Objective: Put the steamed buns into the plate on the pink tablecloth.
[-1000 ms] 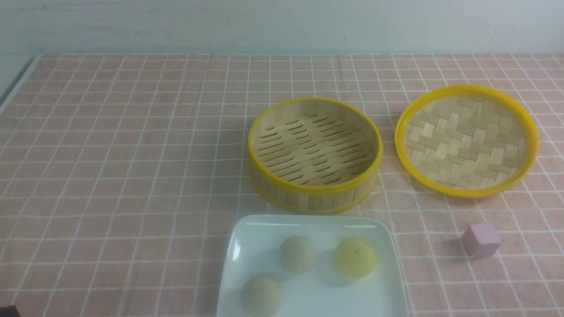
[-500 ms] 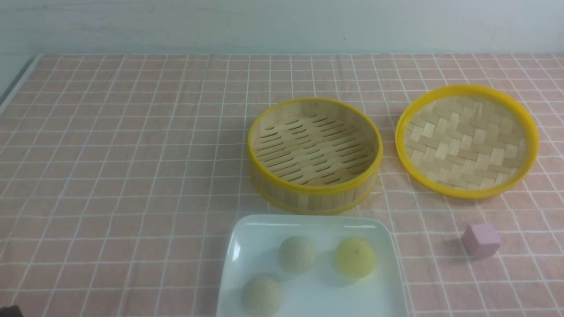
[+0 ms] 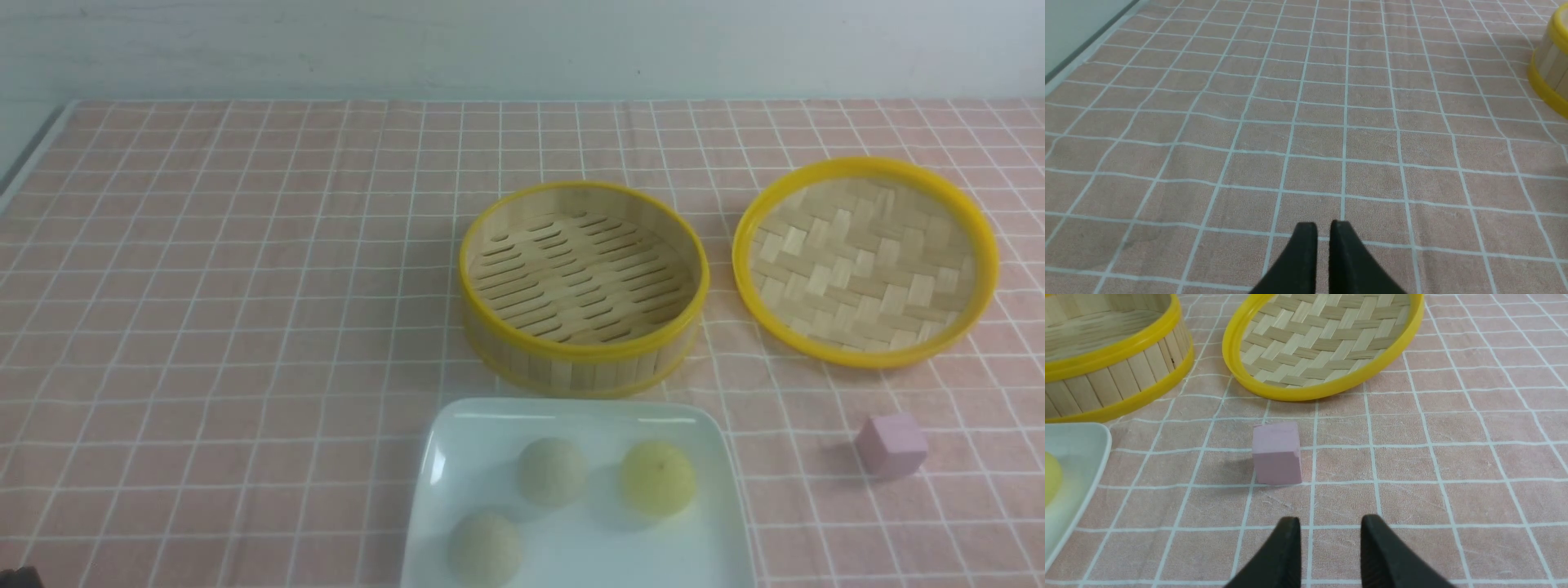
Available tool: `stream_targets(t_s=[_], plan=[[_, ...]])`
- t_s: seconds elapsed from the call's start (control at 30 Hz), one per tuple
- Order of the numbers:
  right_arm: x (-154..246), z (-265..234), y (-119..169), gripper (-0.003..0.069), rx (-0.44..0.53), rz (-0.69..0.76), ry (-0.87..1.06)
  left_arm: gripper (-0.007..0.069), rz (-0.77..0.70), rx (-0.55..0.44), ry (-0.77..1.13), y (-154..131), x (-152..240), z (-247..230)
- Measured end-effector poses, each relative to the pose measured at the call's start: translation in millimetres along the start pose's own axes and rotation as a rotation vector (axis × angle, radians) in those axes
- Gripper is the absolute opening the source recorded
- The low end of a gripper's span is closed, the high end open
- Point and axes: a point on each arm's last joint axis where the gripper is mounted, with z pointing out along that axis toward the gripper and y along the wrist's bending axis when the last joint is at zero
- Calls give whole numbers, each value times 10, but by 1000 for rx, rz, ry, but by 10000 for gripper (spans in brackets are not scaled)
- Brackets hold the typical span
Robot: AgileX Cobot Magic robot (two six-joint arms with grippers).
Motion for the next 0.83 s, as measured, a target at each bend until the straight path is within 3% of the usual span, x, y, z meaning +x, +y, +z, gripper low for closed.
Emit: stream_targets(t_s=[0.83], plan=[[-1, 0, 0, 220, 0, 0, -1, 83, 0, 0, 1, 0, 1, 0]])
